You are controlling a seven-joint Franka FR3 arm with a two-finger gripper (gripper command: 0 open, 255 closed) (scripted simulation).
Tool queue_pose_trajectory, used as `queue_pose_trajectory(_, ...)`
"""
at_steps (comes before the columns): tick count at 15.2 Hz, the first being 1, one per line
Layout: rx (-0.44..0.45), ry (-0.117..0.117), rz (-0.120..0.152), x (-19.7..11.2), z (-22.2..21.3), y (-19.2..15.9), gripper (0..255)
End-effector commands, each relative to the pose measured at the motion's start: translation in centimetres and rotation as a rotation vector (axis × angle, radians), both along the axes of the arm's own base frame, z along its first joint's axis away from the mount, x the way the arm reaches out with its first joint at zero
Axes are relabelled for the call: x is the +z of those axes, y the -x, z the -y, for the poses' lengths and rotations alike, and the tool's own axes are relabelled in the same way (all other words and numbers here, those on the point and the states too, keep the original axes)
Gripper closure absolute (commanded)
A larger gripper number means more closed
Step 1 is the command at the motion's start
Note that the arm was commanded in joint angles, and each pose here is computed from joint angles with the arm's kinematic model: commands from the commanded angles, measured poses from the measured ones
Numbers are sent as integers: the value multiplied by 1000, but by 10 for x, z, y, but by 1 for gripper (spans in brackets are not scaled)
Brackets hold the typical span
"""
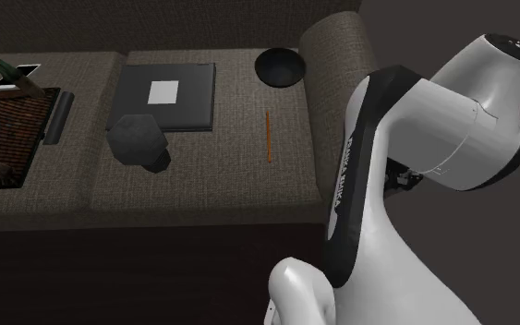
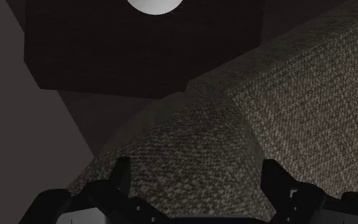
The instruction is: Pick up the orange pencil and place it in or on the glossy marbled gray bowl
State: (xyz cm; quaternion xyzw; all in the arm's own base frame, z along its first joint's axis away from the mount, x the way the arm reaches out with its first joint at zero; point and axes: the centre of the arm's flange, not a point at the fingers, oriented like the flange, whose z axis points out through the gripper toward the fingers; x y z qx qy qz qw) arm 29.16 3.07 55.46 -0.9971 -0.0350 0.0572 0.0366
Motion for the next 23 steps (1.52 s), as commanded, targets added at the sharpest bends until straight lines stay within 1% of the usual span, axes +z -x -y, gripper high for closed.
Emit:
queue_pose_trajectory(1, 0, 0, 0, 0, 0, 0, 0)
queue_pose_trajectory(6, 111, 61, 45, -7, -74, -11, 0)
queue_pose_trajectory(12, 245, 134, 98, -22, -163, -14, 0)
queue_pose_trajectory(17, 356, 196, 143, -39, -237, -8, 0)
queue_pose_trajectory(22, 467, 257, 187, -61, -307, 6, 0)
queue_pose_trajectory(23, 482, 265, 194, -64, -317, 8, 0)
